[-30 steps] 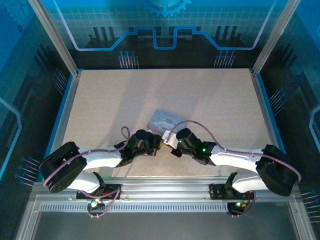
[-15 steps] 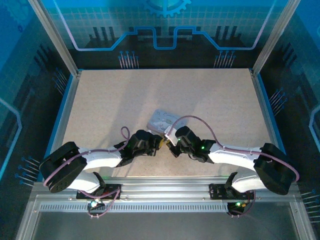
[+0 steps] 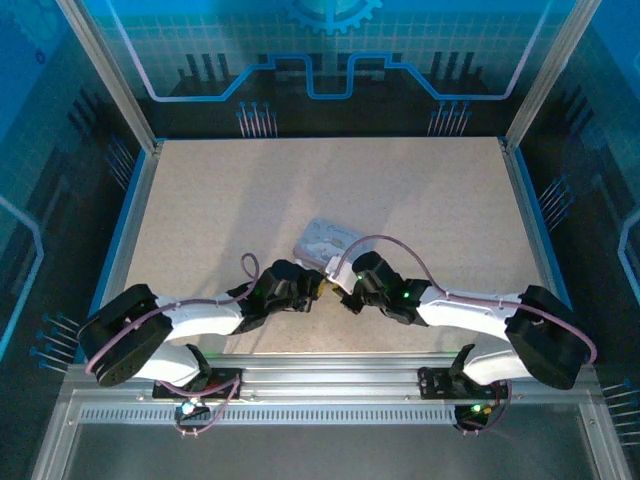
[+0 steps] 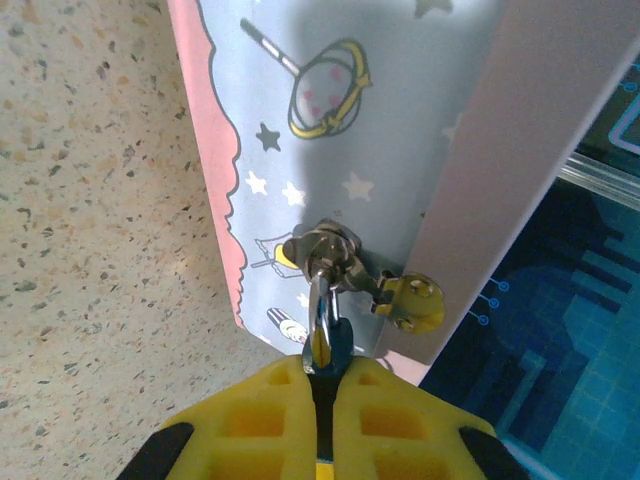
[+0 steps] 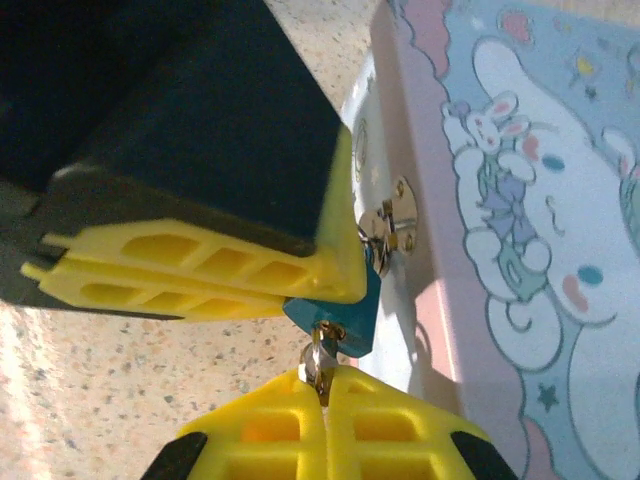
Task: Unlock the padlock with the key
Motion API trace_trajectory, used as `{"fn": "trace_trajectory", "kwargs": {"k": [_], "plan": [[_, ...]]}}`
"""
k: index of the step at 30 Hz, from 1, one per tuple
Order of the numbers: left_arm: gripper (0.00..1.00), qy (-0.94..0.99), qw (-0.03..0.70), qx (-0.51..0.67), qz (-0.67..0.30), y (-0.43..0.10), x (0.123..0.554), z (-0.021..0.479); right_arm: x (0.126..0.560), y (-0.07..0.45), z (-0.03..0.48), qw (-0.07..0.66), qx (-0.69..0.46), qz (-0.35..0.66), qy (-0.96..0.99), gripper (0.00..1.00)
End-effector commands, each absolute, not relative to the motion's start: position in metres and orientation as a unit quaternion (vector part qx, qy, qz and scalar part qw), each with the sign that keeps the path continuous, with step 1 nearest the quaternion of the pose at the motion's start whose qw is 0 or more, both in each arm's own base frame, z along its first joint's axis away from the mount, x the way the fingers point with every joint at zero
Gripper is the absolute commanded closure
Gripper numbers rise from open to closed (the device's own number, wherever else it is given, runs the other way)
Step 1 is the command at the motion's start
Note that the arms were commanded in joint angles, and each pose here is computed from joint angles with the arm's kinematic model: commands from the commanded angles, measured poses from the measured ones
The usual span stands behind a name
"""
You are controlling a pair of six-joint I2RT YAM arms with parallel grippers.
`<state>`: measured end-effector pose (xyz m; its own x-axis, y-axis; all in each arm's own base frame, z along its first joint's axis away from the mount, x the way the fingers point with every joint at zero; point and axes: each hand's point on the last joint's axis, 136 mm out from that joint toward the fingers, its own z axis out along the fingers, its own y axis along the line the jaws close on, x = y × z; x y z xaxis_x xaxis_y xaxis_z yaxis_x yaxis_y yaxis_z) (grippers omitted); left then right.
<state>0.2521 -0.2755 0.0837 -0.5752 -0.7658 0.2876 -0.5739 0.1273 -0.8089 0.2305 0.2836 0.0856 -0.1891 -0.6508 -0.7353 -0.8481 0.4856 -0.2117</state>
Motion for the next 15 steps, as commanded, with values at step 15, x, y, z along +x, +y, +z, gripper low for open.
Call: {"fn": "trace_trajectory", "kwargs": {"k": [15], "plan": [[1.00, 0.741, 0.103, -0.426, -0.508, -0.276, 0.247, 0.120, 0.230, 0.301, 0.105, 0.492, -0.610, -0.015, 0.621, 0.76]]}}
